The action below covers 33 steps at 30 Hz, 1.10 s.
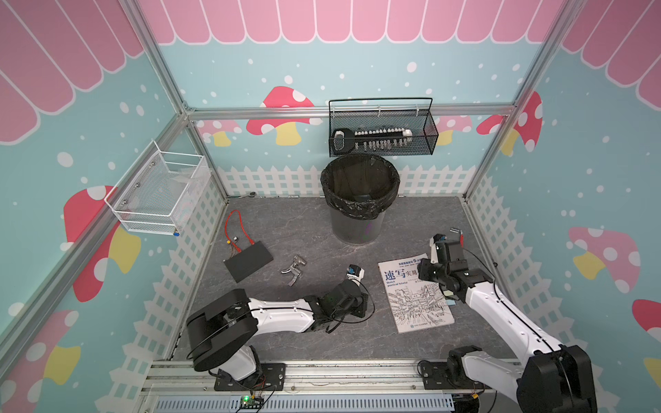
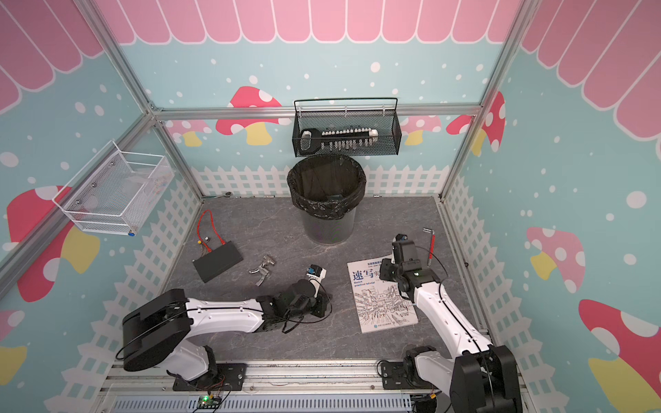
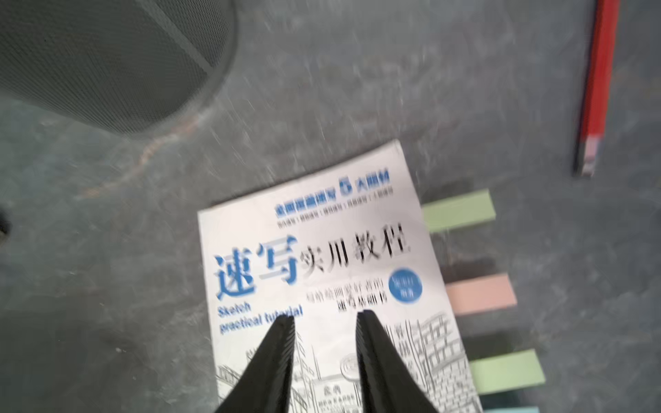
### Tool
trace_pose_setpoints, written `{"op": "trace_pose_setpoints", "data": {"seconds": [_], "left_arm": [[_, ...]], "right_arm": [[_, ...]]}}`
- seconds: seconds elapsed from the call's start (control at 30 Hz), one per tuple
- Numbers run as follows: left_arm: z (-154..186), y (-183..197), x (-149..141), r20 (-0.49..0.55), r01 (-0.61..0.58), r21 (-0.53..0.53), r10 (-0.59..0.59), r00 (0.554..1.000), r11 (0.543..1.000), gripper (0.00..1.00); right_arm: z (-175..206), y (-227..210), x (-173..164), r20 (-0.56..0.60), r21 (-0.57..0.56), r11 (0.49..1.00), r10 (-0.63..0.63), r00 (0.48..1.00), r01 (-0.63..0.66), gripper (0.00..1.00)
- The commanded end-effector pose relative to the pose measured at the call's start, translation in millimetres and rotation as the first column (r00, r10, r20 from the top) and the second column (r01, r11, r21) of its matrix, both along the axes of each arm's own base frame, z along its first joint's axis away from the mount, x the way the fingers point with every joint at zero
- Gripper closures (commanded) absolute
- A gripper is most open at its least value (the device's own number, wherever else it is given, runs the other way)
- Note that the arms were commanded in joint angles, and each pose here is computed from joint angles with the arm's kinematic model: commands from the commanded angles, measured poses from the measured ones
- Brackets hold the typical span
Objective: Peel off the used sticky note
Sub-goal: Move the book to the center of the board.
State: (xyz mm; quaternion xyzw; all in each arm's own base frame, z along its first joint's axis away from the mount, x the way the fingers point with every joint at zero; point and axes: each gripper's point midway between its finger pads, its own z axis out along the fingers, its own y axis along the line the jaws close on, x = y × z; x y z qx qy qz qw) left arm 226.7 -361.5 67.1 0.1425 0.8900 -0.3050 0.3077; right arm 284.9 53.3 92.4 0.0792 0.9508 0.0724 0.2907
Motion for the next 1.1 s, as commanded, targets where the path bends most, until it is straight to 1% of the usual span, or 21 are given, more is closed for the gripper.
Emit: {"op": "trace_pose_setpoints", "data": {"seconds": [0.0, 0.07, 0.1, 0.27, 0.43, 0.63, 0.73, 0.83, 1.07], "left_arm": [[10, -35, 6, -0.052, 0.003, -0.106, -0.008, 0.999, 0.994, 1.0], [5, -48, 10, -0.066, 0.011, -0.113, -0.018, 0.998, 0.994, 1.0], [3, -54, 12, -0.069, 0.016, -0.114, -0.024, 0.997, 0.993, 1.0], [0, -61, 22, -0.053, -0.001, -0.086, -0.004, 0.999, 0.996, 1.0], [-8, -63, 25, -0.06, -0.004, -0.051, 0.001, 0.998, 0.999, 1.0], [-15, -65, 27, -0.061, 0.0, -0.032, -0.002, 0.998, 0.999, 1.0], [-21, -65, 29, -0.069, -0.003, -0.017, 0.002, 0.998, 1.0, 1.0], [-25, -66, 31, -0.078, -0.009, -0.009, 0.009, 0.997, 1.0, 1.0], [-28, -65, 35, -0.083, -0.021, 0.003, 0.022, 0.996, 1.0, 1.0]], "right_arm": [[-7, -15, -8, -0.007, -0.003, 0.994, -0.113, 0.994, 0.113, 0.81], [-8, -29, -6, 0.0, -0.048, 0.986, -0.16, 0.987, 0.16, 0.97], [-8, -38, -5, -0.001, -0.069, 0.981, -0.182, 0.983, 0.181, 1.0], [-18, -68, -3, -0.04, -0.148, 0.963, -0.232, 0.972, 0.224, 1.0], [-39, -78, -7, -0.119, -0.191, 0.957, -0.243, 0.963, 0.218, 1.0], [-40, -100, -5, -0.12, -0.25, 0.935, -0.289, 0.95, 0.253, 1.0], [-44, -104, -3, -0.13, -0.242, 0.937, -0.29, 0.948, 0.253, 1.0], [-54, -97, -2, -0.154, -0.218, 0.949, -0.263, 0.953, 0.226, 1.0], [-69, -76, -1, -0.181, -0.119, 0.979, -0.182, 0.966, 0.162, 1.0]]}}
